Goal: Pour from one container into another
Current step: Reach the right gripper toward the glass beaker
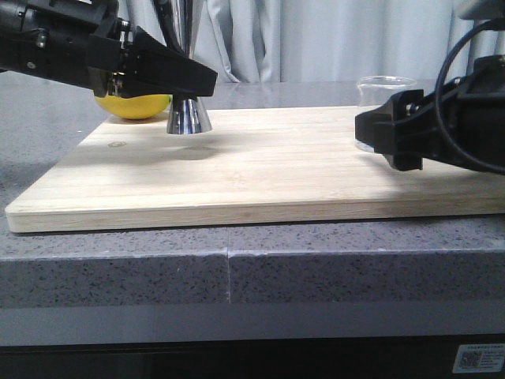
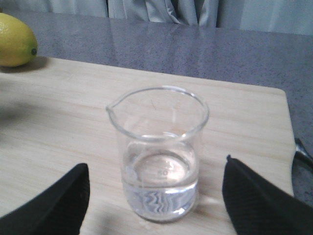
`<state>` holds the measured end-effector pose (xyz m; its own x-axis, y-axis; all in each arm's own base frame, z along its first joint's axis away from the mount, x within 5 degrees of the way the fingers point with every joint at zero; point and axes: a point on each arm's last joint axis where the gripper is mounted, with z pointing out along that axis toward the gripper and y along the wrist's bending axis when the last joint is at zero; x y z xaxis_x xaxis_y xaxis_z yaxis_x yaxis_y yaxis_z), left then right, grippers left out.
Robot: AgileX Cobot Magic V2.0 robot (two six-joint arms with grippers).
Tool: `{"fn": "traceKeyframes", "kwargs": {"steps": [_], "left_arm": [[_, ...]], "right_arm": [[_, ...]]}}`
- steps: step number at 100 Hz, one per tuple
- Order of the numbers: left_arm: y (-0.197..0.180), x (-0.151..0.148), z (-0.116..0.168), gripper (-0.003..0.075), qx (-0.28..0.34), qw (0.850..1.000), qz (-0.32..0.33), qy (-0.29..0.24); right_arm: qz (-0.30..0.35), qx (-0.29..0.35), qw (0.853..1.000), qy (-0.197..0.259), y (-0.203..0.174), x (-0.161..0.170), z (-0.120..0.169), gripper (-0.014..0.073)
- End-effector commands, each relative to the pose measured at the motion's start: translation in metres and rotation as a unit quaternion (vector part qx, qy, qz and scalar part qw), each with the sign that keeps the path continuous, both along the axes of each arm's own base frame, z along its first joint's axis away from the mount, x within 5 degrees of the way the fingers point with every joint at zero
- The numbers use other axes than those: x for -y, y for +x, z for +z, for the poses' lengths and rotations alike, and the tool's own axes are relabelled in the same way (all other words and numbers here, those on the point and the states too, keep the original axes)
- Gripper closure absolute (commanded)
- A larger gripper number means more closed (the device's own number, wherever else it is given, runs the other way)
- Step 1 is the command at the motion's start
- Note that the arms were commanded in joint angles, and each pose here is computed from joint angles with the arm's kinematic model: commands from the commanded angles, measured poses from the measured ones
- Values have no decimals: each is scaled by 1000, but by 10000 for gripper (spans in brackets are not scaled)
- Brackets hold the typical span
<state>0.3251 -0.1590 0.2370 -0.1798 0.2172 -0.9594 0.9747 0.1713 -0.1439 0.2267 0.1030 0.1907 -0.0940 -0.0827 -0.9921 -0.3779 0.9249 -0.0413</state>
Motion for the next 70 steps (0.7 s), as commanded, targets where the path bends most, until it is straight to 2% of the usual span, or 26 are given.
{"fn": "traceKeyframes", "kwargs": {"steps": [1,33,70], "left_arm": [[-7,4,35,686,30,998,-15,-56],[-7,4,35,686,30,998,-16,-57],[-8,4,35,686,30,998,-18,-58]], "right_arm": [[1,63,998,25,6,-3,21,83],[5,64,998,25,14,-7,28,84],[4,52,998,18,19,-9,15,85]]}}
